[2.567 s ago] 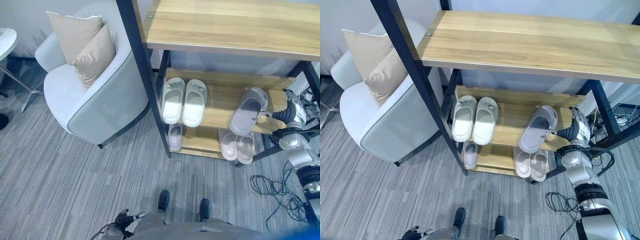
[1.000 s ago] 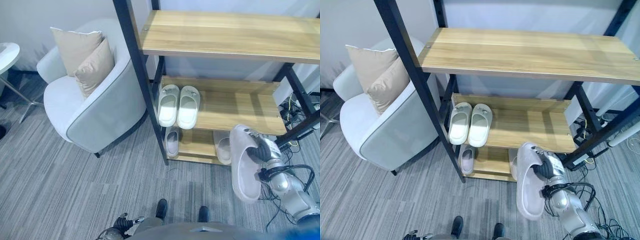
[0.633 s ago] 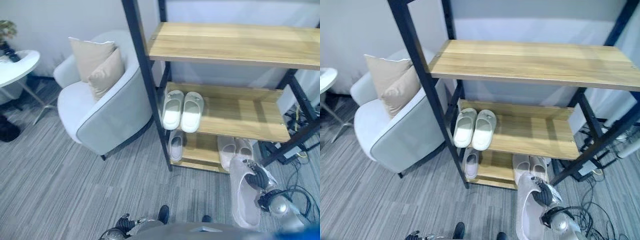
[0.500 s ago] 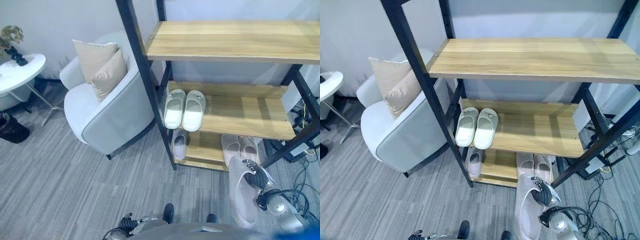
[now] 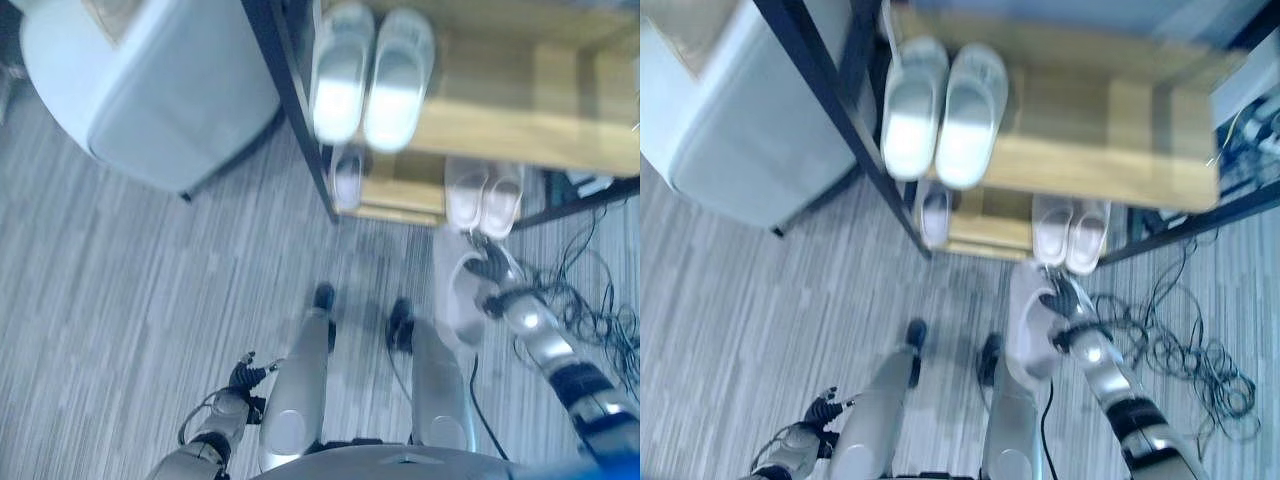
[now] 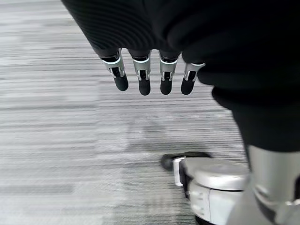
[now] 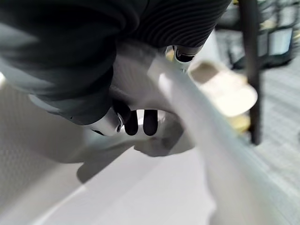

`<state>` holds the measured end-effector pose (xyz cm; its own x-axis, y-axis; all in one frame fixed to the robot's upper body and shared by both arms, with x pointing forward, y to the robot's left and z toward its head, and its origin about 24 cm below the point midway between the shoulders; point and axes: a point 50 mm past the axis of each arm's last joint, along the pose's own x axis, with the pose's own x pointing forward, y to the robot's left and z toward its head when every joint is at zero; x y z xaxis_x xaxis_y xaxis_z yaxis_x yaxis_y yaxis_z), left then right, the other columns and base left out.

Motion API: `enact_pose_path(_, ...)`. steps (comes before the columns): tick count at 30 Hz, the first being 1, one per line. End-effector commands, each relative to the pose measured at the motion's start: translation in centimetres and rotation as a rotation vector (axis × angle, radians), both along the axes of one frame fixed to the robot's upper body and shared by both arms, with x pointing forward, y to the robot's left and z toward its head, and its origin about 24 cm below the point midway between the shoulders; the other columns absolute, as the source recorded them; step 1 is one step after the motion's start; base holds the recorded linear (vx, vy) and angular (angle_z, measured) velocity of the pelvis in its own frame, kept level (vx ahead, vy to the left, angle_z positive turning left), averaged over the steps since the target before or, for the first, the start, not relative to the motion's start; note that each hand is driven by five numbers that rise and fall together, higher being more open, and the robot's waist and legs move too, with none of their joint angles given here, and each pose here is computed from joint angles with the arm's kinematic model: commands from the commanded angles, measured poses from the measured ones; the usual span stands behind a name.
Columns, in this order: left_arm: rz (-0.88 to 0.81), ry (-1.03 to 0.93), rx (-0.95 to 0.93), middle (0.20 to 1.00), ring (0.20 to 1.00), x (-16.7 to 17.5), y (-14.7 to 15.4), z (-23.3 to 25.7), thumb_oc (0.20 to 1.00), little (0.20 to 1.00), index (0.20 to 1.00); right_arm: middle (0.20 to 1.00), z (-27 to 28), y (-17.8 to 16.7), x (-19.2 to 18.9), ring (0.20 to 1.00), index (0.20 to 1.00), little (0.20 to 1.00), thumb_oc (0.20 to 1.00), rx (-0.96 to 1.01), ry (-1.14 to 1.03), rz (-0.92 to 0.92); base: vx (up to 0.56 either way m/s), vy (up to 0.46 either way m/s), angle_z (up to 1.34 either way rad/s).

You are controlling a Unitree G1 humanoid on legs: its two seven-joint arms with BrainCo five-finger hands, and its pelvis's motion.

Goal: Arrange the slippers neatly on the shoe rack.

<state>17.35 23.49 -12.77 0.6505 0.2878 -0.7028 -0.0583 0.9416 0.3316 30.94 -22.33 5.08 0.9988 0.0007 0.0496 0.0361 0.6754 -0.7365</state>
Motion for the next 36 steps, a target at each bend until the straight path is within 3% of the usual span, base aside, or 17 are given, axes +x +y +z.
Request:
enact_pose_path(1, 0.052, -0.029, -0.003, 1.0, 1.0, -0.6, -0.1, -0.1, 1.0, 1.0, 1.0, 0.2, 2.2, -1.1, -0.2, 0.2, 0.2, 0.2, 0.2, -0.01, -0.14, -0.041, -0.07, -0.017, 0.22)
enact_pose_path(8, 0.09, -0.216, -0.052, 1.0, 1.0, 1.9, -0.2, 2.1, 1.0, 1.0, 1.0, 0.2, 13.0, -2.2, 2.3, 0.2, 0.2, 0.2, 0.2, -0.092, -0.522, -0.064, 0.03, 0.027, 0.06)
enact_pose_path(10, 0.124, -0.313, -0.046, 1.0, 1.0, 3.3, 0.8, 3.6, 1.0, 1.0, 1.0, 0.2, 19.2, -2.6, 2.7, 0.2, 0.2, 0.2, 0.2, -0.192, -0.708, -0.064, 0.2, 0.069, 0.06)
enact_pose_path(17, 0.062, -0.441, 0.017, 1.0, 1.0, 6.3, 2.1, 6.6, 1.0, 1.0, 1.0, 0.2, 29.1, -3.1, 3.4, 0.2, 0.2, 0.2, 0.2, -0.226, -0.928, -0.116, 0.16, 0.046, -0.01)
enact_pose_path(23, 0.091, -0.467, 0.012, 1.0, 1.0, 5.8, 3.0, 6.9, 1.0, 1.0, 1.0, 0.2, 32.6, -3.1, 3.9, 0.2, 0.2, 0.2, 0.2, -0.299, -0.925, -0.136, 0.07, 0.03, 0.05)
enact_pose_path(34, 0.091, -0.412, 0.037, 1.0, 1.0, 4.0, 3.8, 5.8, 1.0, 1.0, 1.0, 0.2, 33.2, -2.3, 5.3, 0.2, 0.2, 0.2, 0.2, -0.354, -0.854, -0.14, 0.0, 0.029, -0.01)
enact_pose_path(35, 0.086, -0.404, 0.036, 1.0, 1.0, 3.7, 3.8, 5.6, 1.0, 1.0, 1.0, 0.918, 33.1, -2.7, 5.6, 0.918, 0.918, 0.918, 0.918, -0.358, -0.825, -0.162, 0.0, 0.0, 0.0)
enact_pose_path(36, 0.089, -0.397, 0.033, 1.0, 1.0, 3.6, 3.8, 5.5, 1.0, 1.0, 1.0, 1.0, 33.0, -2.9, 5.9, 1.0, 1.0, 1.0, 1.0, -0.331, -0.796, -0.17, 0.0, 0.0, 0.0)
